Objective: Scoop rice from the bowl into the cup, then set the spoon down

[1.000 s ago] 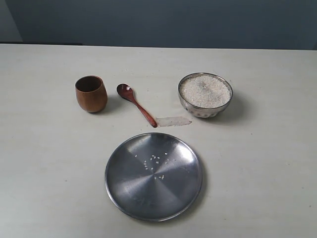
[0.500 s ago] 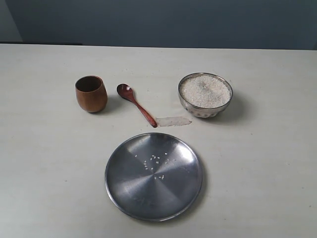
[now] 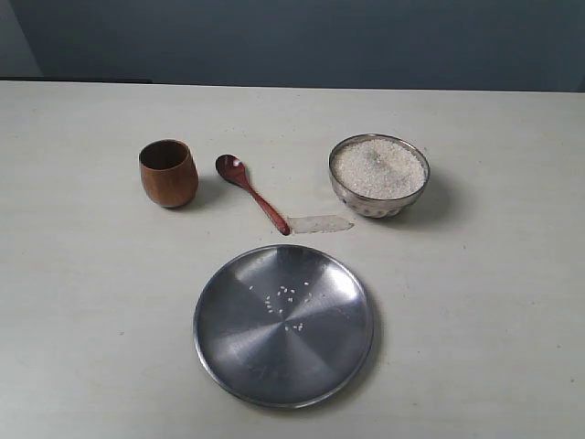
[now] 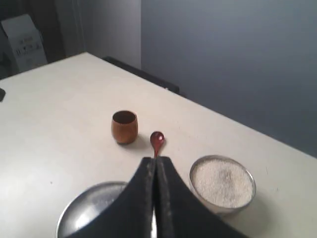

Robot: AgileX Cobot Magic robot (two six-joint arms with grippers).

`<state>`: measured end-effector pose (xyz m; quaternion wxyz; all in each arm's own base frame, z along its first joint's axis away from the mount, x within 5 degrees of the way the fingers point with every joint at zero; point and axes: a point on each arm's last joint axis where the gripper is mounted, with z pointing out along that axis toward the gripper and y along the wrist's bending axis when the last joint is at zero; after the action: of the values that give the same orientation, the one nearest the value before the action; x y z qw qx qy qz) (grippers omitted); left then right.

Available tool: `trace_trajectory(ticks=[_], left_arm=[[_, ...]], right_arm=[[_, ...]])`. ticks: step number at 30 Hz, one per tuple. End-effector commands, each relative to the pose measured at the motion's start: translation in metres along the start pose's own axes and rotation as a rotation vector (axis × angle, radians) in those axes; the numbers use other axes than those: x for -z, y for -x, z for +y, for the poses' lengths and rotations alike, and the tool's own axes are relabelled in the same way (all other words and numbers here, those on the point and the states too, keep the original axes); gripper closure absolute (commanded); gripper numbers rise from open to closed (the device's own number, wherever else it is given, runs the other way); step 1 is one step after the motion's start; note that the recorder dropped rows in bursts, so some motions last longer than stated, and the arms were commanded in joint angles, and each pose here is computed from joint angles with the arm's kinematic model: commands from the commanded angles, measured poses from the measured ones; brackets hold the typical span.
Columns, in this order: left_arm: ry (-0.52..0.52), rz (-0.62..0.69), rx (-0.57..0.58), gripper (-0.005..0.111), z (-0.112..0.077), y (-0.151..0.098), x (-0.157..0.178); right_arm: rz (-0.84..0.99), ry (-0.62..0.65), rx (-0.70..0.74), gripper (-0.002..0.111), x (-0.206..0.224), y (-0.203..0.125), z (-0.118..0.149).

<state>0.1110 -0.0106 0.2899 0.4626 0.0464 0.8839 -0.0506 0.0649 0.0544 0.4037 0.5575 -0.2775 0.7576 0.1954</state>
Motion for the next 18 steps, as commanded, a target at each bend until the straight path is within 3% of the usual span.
trace_trajectory(ticks=[1,9,18], left_arm=[[-0.005,-0.004,-0.003,0.106,-0.001,0.002,0.001],[-0.005,-0.004,-0.003,0.106,-0.001,0.002,0.001],[-0.005,-0.004,-0.003,0.106,-0.001,0.002,0.001]], right_arm=[[0.123,0.004,-0.046,0.109,-0.015,-0.005,-0.005],[0.198,-0.005,-0.21,0.109,-0.033,-0.007,-0.011],[0.154,-0.056,-0.322,0.109,-0.053,-0.002,-0.022]])
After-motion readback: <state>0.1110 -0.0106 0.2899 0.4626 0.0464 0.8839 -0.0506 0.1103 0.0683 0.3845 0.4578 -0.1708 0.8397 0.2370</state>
